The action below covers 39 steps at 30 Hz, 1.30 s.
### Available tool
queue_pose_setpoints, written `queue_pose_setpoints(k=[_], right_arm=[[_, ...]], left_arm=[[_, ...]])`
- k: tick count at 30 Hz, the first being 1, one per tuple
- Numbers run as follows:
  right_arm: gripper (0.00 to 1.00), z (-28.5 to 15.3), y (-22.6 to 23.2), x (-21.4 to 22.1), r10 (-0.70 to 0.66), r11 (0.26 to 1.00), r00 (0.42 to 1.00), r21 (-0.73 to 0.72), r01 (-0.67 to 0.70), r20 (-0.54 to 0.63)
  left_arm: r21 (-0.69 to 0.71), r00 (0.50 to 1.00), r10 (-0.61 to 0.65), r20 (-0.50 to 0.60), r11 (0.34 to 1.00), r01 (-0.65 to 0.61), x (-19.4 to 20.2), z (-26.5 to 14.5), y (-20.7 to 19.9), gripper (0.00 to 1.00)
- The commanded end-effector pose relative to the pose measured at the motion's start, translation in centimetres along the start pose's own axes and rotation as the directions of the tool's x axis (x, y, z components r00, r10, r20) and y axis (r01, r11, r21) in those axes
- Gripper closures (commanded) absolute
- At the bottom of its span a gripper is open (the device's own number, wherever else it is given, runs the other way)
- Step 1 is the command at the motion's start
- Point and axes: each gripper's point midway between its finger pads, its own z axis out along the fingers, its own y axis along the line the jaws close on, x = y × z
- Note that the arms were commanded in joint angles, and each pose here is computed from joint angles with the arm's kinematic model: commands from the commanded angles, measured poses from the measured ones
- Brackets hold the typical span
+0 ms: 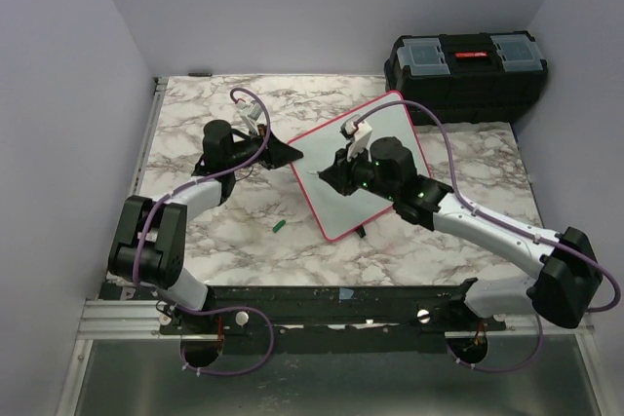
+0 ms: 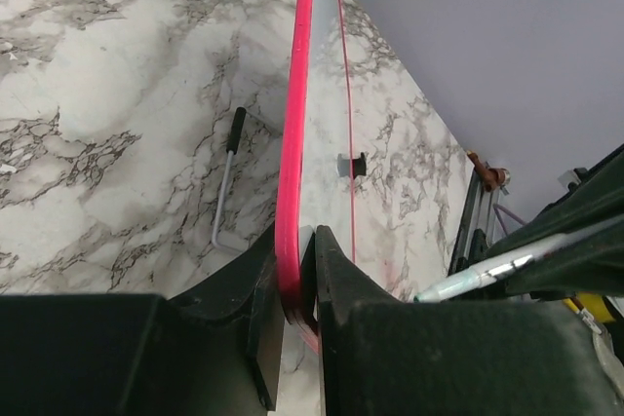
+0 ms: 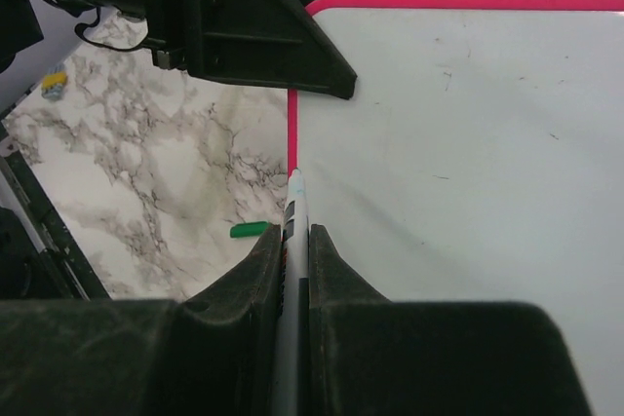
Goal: Write a sentence on the whiteboard
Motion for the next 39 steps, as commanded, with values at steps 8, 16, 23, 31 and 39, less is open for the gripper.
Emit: queue_pose_setpoints(k=[8, 16, 23, 31, 39], right_arm=[[0.99, 2.6, -0.3, -1.9, -0.071, 0.990, 0.995, 0.124, 0.061, 0.077], [0.99, 3.9, -0.1, -2.0, -0.083, 0.989, 0.994, 0.129, 0.074, 0.070], [0.99, 5.1, -0.7, -1.3, -0.089, 0.984, 0.995, 0.159, 0.082, 0.041], [0.99, 5.4, -1.1, 0.5, -0.084, 0.982, 0.996, 0.170, 0.083, -0.004], [0.99, 5.0, -0.6, 2.7, -0.076, 0.984, 0.996, 0.155, 0.083, -0.055]], left_arm=[[-0.033, 0.995, 0.092, 0.045, 0.995, -0.090, -0.8, -0.5, -0.2, 1.00], [-0.035, 0.994, 0.095, 0.048, 0.995, -0.093, -0.8, -0.5, -0.2, 1.00], [-0.032, 0.994, 0.097, 0.047, 0.995, -0.096, -0.8, -0.5, -0.3, 1.00], [-0.028, 0.993, 0.103, 0.049, 0.994, -0.102, -0.9, -0.5, -0.5, 1.00], [-0.029, 0.993, 0.101, 0.053, 0.995, -0.099, -1.0, -0.4, -0.6, 1.00]])
